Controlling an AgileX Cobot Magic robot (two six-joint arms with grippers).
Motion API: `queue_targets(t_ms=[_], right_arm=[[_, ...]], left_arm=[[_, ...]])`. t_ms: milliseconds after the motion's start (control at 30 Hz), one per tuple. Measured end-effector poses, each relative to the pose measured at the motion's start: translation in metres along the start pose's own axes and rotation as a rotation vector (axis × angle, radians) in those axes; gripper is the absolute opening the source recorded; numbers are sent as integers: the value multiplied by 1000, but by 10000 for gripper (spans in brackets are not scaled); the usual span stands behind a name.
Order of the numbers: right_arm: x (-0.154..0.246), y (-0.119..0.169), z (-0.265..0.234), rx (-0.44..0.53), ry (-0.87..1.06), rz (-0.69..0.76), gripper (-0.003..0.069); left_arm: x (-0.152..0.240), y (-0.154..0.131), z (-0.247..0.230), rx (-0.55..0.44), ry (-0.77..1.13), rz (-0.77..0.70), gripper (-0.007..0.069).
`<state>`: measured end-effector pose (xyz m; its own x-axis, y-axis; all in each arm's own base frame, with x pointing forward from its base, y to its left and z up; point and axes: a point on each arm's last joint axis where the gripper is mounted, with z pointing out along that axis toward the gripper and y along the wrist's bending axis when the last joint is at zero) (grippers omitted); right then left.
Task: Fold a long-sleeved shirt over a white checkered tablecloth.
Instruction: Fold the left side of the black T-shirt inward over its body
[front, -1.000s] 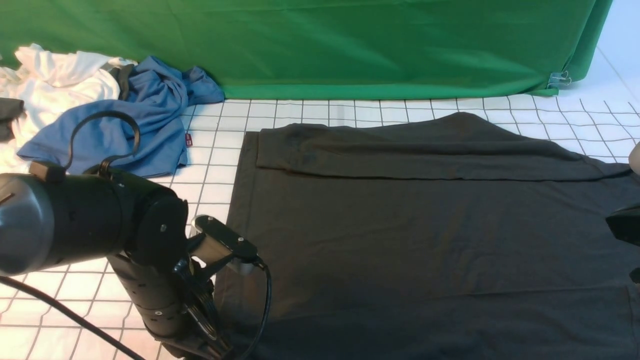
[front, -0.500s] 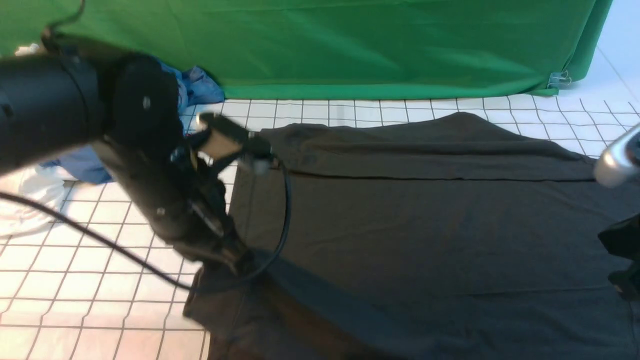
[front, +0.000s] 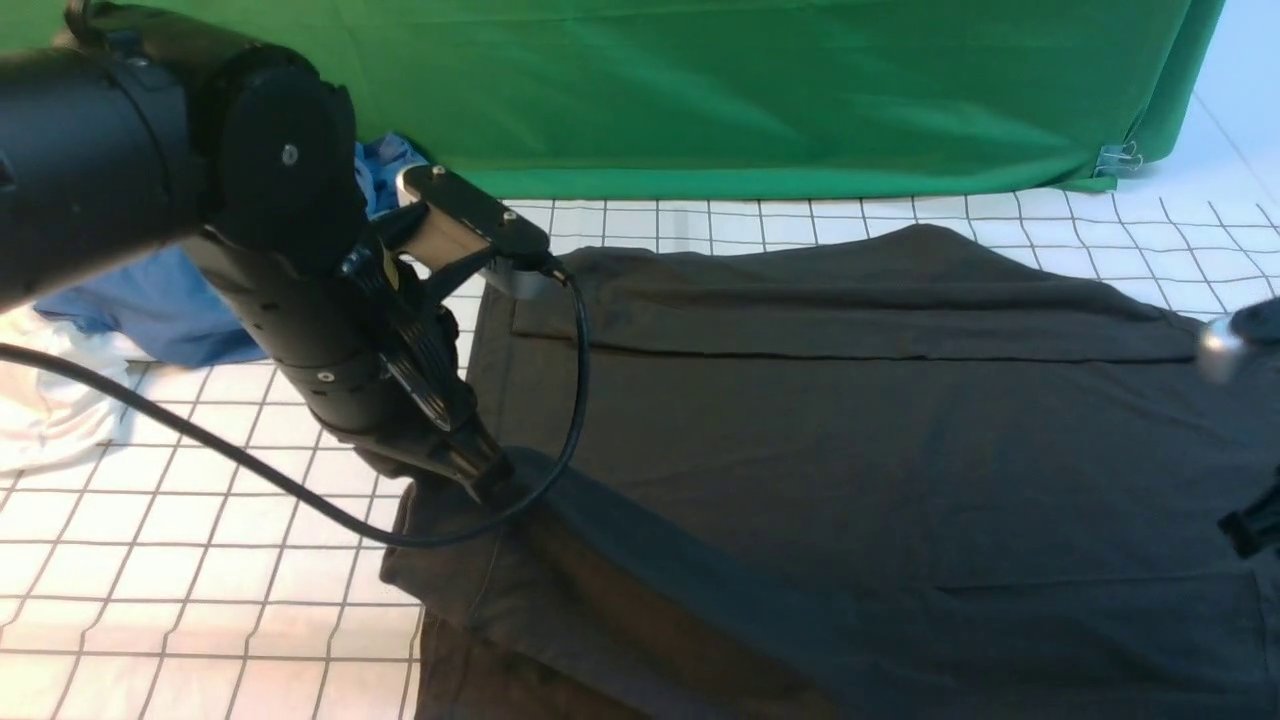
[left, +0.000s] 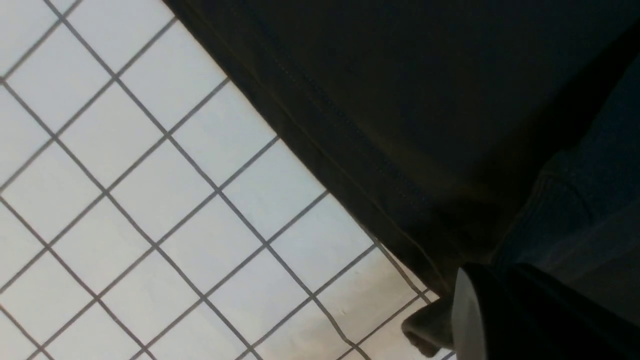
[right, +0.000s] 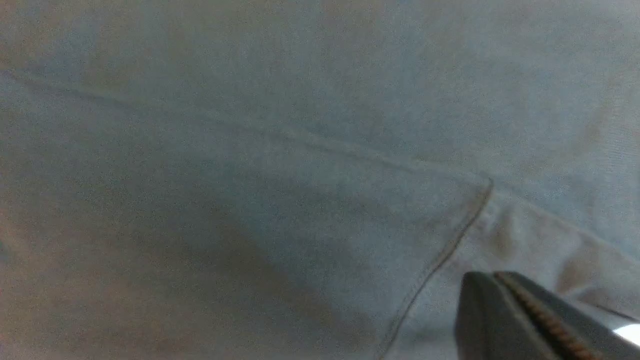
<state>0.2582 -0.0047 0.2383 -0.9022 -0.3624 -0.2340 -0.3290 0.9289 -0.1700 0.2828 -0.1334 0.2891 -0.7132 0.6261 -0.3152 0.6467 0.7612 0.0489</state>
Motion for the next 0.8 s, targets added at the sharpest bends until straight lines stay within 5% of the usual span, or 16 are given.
queue_targets(t_ms=[67, 200, 267, 567, 800], right_arm=[[-3, -1, 9, 1, 15, -15, 163], [-5, -9, 29, 62, 75, -31, 460], [-4, -15, 40, 85, 109, -13, 512], [-14, -37, 71, 81, 153, 50, 411], [-19, -35, 72, 50, 133, 64, 453]], left_arm=[[-1, 0, 1, -2, -5, 0, -29], [-2, 1, 1, -4, -16, -1, -29], [-2, 1, 1, -4, -19, -1, -29], [-3, 1, 1, -9, -32, -1, -29], [-5, 2, 0, -15, -52, 20, -29]])
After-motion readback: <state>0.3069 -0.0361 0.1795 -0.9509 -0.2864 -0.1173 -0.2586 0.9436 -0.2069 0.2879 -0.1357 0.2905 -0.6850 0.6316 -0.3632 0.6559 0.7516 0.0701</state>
